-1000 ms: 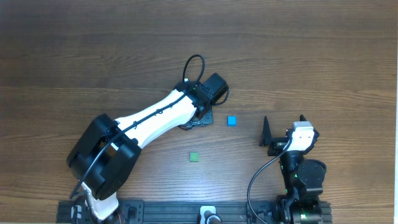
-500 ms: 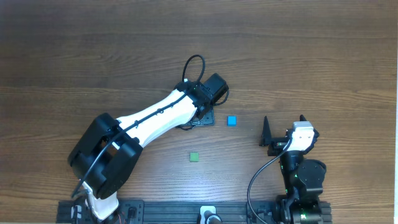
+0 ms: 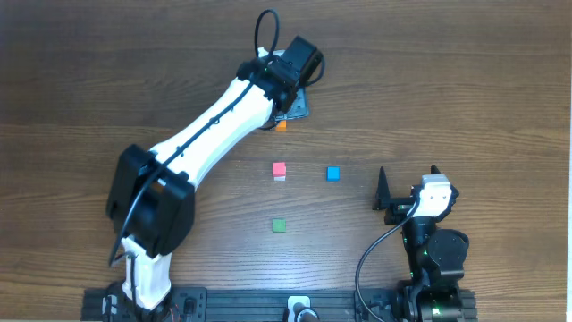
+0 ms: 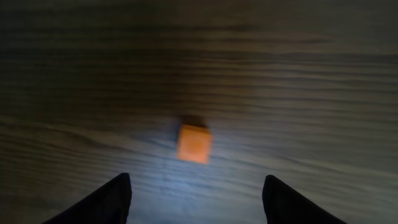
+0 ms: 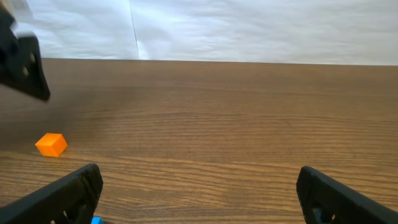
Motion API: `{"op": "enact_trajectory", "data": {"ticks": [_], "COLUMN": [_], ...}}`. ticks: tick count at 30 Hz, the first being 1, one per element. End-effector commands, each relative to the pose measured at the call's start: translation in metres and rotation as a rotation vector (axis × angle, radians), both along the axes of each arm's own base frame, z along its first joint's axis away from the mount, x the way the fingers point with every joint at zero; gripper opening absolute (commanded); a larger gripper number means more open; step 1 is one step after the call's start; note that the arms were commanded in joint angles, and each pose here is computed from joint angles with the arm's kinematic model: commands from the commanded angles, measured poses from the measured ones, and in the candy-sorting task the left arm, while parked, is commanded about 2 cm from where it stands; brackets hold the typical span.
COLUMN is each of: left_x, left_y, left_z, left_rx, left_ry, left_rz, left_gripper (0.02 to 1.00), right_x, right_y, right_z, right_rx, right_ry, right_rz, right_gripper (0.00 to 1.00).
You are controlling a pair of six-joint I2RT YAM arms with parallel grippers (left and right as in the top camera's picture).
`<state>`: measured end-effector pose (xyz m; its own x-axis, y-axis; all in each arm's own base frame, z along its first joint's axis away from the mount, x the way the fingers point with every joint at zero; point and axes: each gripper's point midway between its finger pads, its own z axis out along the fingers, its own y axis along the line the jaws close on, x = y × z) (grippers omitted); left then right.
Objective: Stack Cubes
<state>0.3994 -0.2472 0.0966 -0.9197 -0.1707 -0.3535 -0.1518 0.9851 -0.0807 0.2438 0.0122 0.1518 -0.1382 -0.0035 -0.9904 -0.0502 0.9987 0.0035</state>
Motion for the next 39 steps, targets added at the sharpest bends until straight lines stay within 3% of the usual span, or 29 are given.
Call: {"op": "enact_trajectory", "data": {"ticks": [1, 8, 31, 39], "left_x": [0.006, 0.008, 0.001, 0.0], "left_y": [0.006, -0.004, -0.004, -0.002], "left_z": [-0.04, -0.069, -0.095, -0.095], "left_rx": [0.067, 0.051, 0.068, 0.071], "left_ry": [0.053, 0.09, 0.148, 0.154], "left_rz": [-0.034, -0.066, -0.073, -0.071], "left_gripper": [0.667, 0.649, 0.546, 0.299], "right_x": [0.0, 0.0, 0.0, 0.0], "right_y": [0.003, 0.003, 0.003, 0.003], "right_z": [-0.002, -0.002, -0.002, -0.002], "right_rx": [0.001, 0.001, 0.001, 0.001], "right_ry": [-0.002, -0.002, -0.002, -0.002], "right_rz": [0.013, 0.013, 0.013, 0.013], "right_gripper": [0.991, 0.991, 0.991, 0.993]}}
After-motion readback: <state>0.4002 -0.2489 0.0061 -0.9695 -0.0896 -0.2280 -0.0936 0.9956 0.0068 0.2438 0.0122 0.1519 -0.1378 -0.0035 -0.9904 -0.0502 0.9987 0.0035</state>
